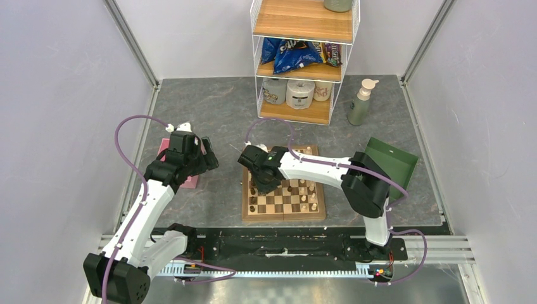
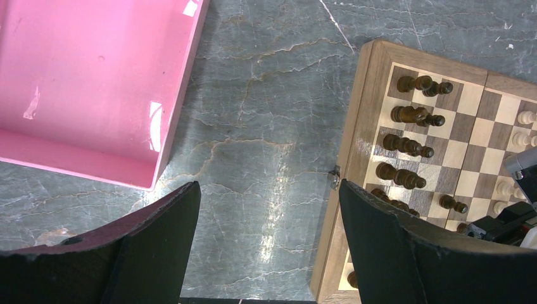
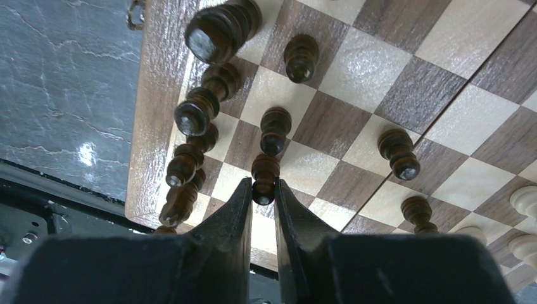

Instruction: Set up the chess pieces on the board

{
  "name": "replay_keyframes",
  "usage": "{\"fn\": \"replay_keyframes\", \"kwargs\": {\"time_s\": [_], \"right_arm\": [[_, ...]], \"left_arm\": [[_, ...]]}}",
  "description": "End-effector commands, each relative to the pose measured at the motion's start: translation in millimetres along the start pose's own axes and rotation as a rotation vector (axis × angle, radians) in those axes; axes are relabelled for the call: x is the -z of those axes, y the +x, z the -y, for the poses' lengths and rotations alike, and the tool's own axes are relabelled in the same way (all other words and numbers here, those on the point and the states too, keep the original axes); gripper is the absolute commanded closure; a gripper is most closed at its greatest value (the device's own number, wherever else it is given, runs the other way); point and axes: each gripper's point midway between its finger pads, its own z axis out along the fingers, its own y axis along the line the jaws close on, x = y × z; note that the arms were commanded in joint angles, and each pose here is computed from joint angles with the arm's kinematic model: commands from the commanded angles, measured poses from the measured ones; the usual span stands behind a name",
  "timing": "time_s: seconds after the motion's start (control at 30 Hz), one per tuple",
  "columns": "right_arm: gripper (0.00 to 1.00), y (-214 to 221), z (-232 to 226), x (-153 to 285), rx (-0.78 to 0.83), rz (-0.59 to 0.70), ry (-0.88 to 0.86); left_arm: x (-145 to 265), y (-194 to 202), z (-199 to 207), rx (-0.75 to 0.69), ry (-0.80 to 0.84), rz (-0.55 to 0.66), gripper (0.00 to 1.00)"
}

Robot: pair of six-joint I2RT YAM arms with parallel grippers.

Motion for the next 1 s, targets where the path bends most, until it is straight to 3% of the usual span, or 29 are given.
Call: {"fn": "replay_keyframes", "kwargs": {"time_s": [0.0,0.5,0.77,0.97], "right_arm": [[0.79,-15.6,-11.0,3.2,0.003,0.046,-0.009],[0.78,-13.5,-14.0,4.7,0.015,0.042,-0.023],[0.58,-22.5,-15.1,23.9,0.011,0.092,-0.041],[0.56,-39.3,-2.1,54.6,0.004,0.188,-0.014]], "left_arm": [[-0.2,-7.1,2.1,-0.026,0.016,0.028,0.13],[-0.4,-6.6,2.0,-0.028,0.017,0.025,0.13],[-1.1,-5.6,2.3,-0.029,0.017,0.020,0.13],[-0.6,-5.7,2.5,-0.029,0.019,0.022,0.13]]}}
